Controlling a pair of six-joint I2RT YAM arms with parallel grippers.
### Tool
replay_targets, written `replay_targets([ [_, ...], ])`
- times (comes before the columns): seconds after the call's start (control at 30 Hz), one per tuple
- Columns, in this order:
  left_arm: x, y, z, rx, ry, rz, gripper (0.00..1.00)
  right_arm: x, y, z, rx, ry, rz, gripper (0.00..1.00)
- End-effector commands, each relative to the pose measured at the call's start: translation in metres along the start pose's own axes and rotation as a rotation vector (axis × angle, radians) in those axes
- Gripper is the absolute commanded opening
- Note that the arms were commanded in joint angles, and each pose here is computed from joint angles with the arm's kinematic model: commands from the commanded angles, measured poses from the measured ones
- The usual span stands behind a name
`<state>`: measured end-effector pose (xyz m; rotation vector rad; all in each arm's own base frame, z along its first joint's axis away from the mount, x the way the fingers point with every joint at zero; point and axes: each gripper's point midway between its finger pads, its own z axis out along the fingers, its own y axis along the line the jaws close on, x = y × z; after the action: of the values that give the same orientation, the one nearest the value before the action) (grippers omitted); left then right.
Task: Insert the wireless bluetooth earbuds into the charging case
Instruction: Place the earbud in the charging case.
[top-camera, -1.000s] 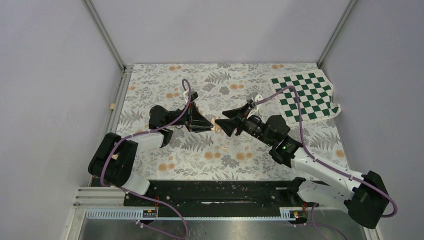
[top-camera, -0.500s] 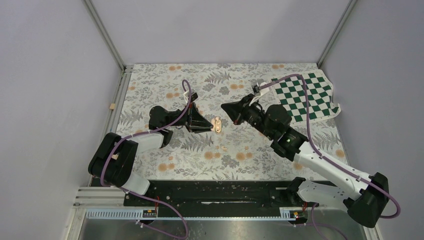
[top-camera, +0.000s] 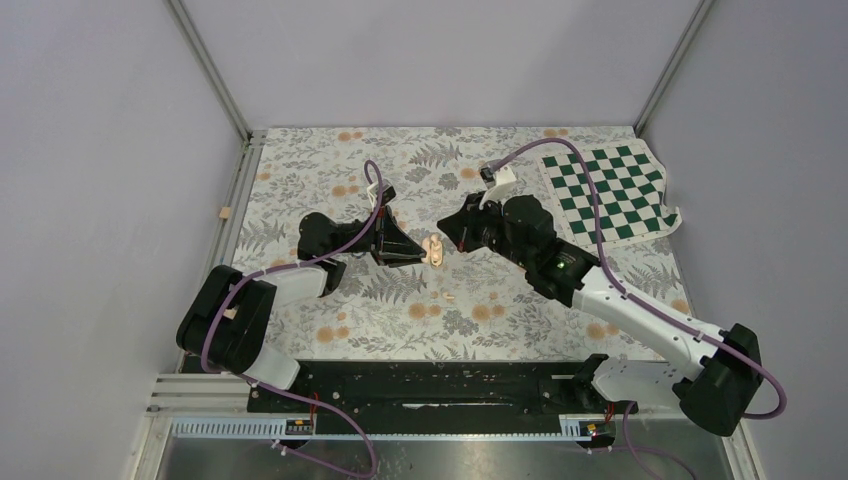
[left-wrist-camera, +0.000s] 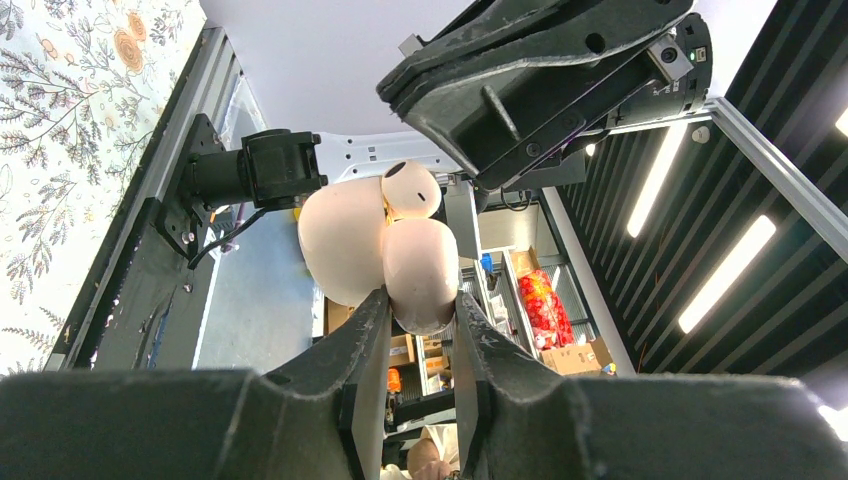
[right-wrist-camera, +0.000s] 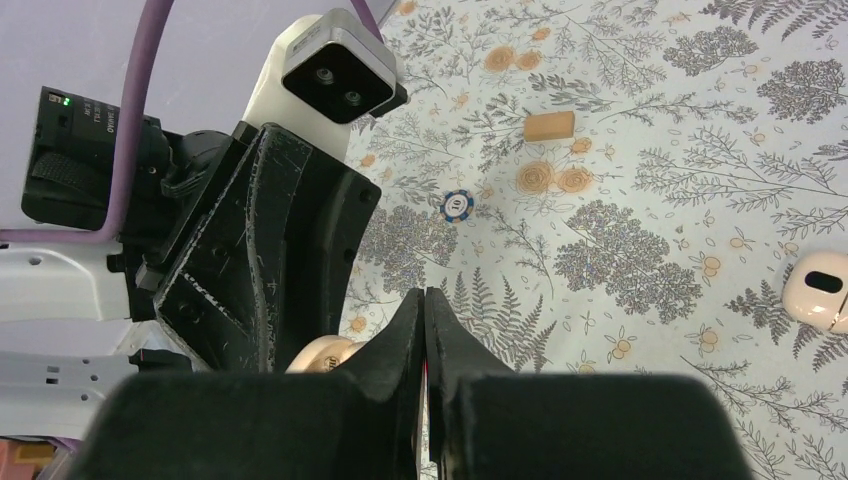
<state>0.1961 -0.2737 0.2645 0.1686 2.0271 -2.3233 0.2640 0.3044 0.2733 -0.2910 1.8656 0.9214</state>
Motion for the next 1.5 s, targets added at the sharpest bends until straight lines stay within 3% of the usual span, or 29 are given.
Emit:
replay_targets([
  [0.0, 0.007, -0.011, -0.001, 0.028, 0.012, 0.092, 0.0, -0.019, 0.013, -0.001, -0.029, -0.023, 0.001, 0.0],
  [1.47, 0.003, -0.009, -0.001, 0.026, 0.013, 0.087, 0.0, 0.0, 0.014, -0.013, -0.088, 0.012, 0.012, 0.0],
])
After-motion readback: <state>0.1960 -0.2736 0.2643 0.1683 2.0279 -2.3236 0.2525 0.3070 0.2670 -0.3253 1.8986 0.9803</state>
